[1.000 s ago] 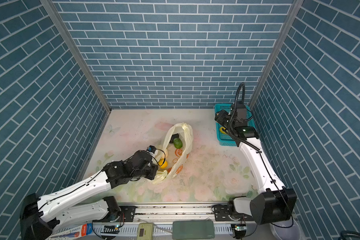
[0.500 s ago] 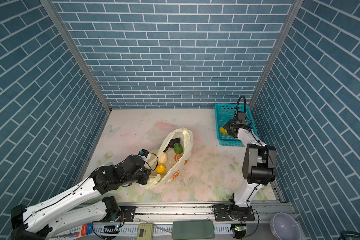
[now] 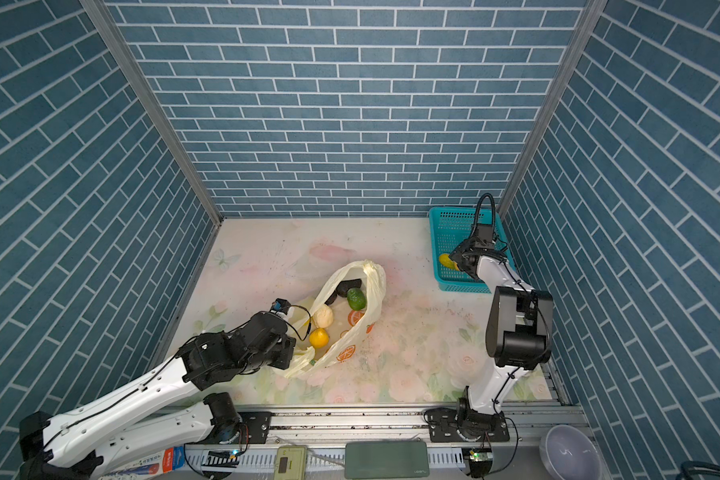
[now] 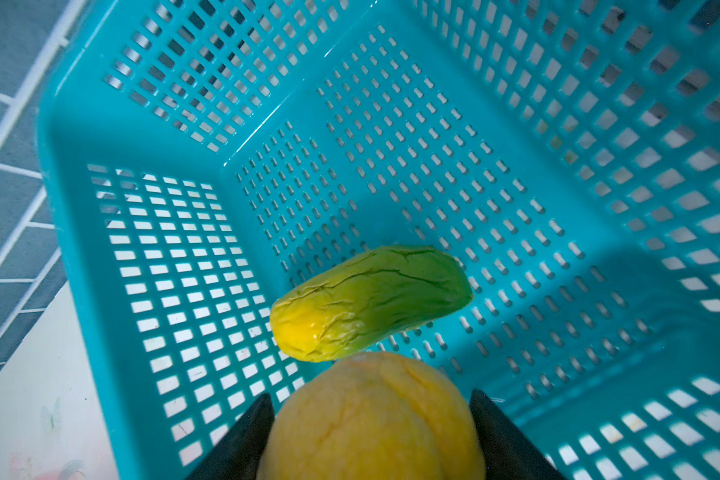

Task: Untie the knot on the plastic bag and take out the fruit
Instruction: 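Open the right gripper to drop the mango into the basket, then move the right gripper back over the bag opening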

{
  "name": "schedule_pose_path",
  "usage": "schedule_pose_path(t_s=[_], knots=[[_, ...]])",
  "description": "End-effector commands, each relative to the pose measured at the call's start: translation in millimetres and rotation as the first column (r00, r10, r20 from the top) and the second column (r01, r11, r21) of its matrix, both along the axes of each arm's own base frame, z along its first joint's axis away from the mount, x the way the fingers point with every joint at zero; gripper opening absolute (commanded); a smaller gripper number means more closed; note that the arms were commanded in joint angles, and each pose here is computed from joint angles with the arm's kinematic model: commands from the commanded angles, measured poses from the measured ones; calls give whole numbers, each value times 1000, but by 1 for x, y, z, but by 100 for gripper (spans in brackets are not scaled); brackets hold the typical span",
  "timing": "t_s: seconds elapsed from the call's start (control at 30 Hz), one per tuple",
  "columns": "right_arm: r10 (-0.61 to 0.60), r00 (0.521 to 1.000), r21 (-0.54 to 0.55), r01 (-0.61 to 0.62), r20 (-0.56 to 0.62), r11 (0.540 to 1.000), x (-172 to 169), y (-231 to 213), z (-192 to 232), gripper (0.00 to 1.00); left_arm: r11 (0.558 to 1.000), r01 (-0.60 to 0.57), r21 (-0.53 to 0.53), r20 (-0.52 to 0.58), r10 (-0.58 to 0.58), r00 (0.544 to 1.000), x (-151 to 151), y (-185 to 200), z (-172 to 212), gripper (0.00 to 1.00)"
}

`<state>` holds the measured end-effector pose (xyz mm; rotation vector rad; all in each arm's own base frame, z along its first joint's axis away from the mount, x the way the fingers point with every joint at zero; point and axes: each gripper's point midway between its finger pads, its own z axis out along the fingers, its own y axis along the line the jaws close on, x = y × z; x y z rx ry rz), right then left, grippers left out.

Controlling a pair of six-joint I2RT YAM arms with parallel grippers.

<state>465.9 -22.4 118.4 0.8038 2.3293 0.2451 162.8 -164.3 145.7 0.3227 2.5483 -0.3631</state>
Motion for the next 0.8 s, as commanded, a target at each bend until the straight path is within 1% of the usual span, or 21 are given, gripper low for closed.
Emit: schedule_pose_path(t_s=[0.0, 0.23, 0.3, 0.4, 0.57, 0.7, 0.77], knots=[[20, 998, -49, -18, 55, 999, -2, -2, 40, 75, 1000, -18, 4, 28, 17, 999, 4, 2, 5, 0], [29, 996, -53, -25, 82, 998, -19, 0, 64, 77, 1000, -20, -5, 42, 20, 999, 7, -1, 7, 0], [63, 993, -40, -59, 101, 997, -22, 10, 75, 77, 1000, -25, -5, 48, 25, 999, 8, 0, 8, 0], [158, 978, -34, -155, 136, 987, -30, 37, 103, 76, 999, -39, -1, 67, 39, 997, 10, 3, 12, 0], [331, 925, -39, -330, 186, 943, -59, 100, 158, 76, 998, -67, -8, 92, 67, 993, 16, 5, 16, 0], [472, 847, 0, -487, 244, 873, -88, 155, 202, 75, 997, -81, -12, 108, 82, 991, 19, 4, 19, 0], [534, 804, 23, -558, 263, 829, -103, 181, 218, 75, 996, -84, -17, 113, 85, 990, 21, 3, 20, 0]])
